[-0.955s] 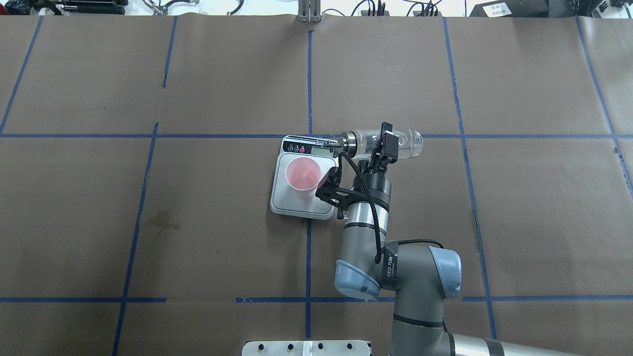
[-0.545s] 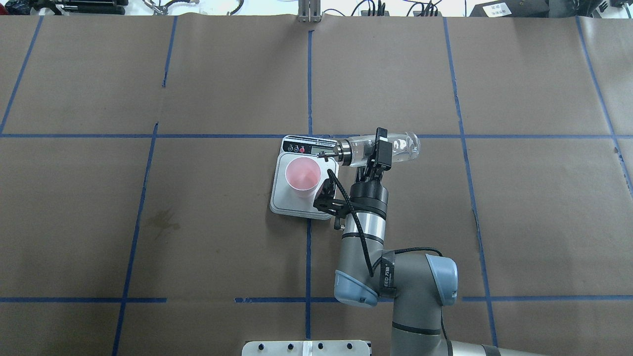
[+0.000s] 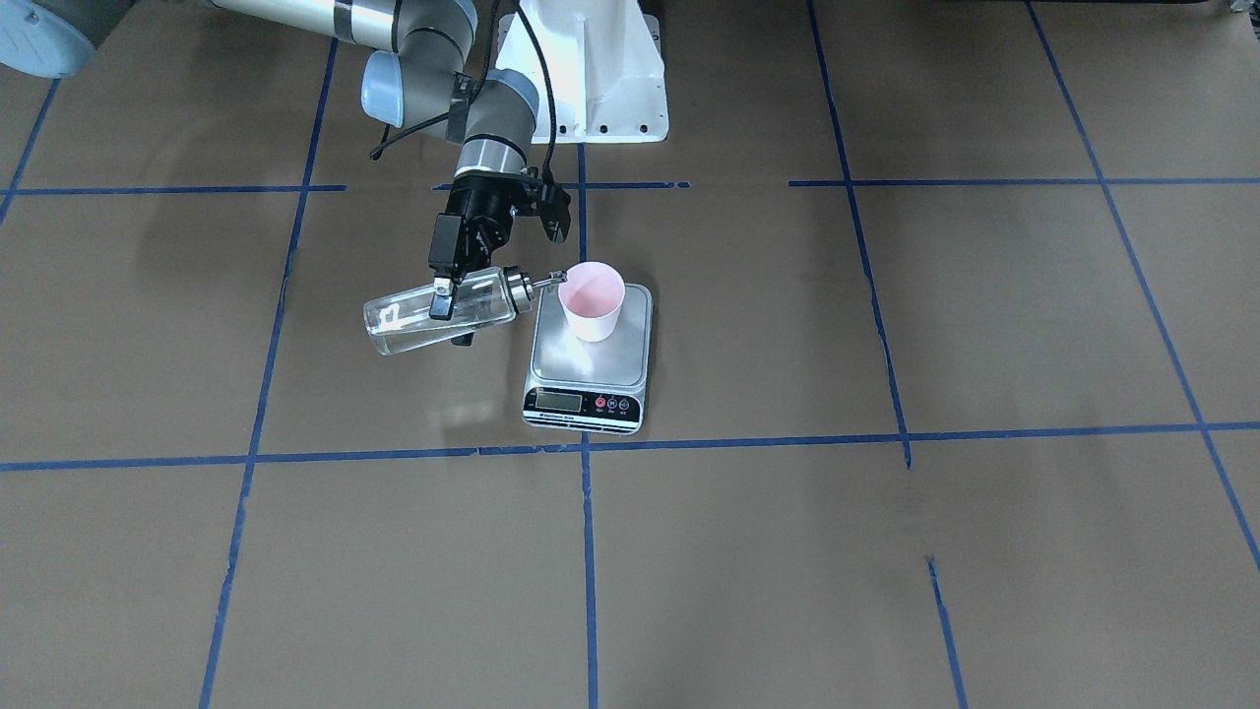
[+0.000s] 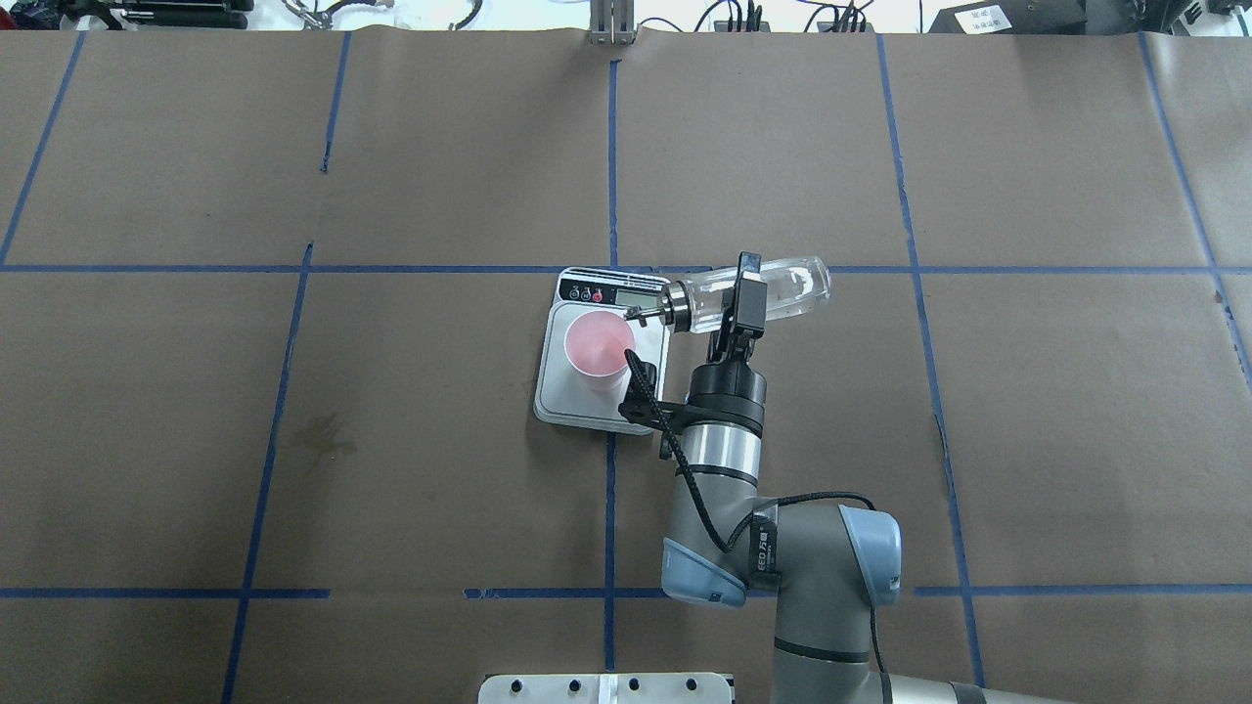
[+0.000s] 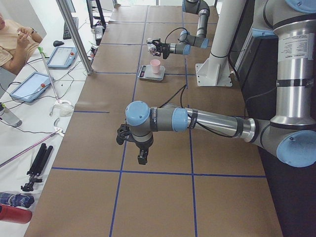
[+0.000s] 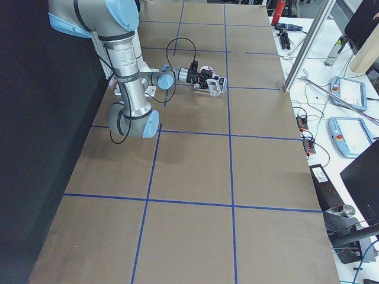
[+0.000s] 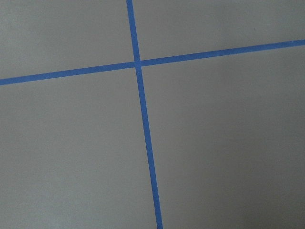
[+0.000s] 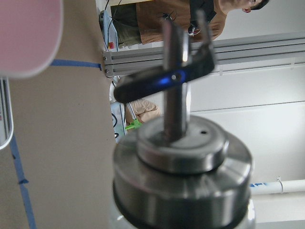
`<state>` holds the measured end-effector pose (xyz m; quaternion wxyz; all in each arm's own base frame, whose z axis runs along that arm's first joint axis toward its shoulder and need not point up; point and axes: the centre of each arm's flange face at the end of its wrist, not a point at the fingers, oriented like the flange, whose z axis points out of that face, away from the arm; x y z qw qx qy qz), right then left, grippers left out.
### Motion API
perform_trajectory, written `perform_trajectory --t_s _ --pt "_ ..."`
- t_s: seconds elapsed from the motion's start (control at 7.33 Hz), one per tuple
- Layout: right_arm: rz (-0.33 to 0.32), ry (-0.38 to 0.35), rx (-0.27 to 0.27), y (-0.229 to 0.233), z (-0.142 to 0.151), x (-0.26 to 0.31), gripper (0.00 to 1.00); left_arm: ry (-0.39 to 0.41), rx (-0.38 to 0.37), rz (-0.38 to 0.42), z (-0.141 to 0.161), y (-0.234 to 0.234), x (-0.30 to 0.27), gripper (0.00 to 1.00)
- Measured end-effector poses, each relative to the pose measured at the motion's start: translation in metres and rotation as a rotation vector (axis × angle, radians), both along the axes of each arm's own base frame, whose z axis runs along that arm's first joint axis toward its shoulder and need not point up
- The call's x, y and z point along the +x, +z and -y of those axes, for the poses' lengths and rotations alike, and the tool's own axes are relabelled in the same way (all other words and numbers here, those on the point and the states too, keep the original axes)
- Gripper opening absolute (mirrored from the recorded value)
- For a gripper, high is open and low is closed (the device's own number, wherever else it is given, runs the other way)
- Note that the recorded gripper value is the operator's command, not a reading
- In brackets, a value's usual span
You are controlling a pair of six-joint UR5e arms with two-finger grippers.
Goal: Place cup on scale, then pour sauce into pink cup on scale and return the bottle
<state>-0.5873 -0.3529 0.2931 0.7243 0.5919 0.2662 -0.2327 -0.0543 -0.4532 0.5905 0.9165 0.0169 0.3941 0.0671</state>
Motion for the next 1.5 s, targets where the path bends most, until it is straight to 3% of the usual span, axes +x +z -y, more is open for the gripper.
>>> perform_trajectory --t_s 0.27,0.68,1.5 --pt "-0.075 0.001 0.013 -0.0016 0.0001 0.0011 0.00 0.000 0.000 0.000 0.0011 0.0001 0.0000 1.00" --pt "-0.131 0.014 0.039 -0.0042 0.0004 0.0031 0.00 0.000 0.002 0.000 0.0029 -0.0010 0.0000 1.00" --pt "-0.155 0.028 0.059 -0.0046 0.0011 0.0053 0.00 0.000 0.007 0.000 0.0037 -0.0032 0.0000 1.00"
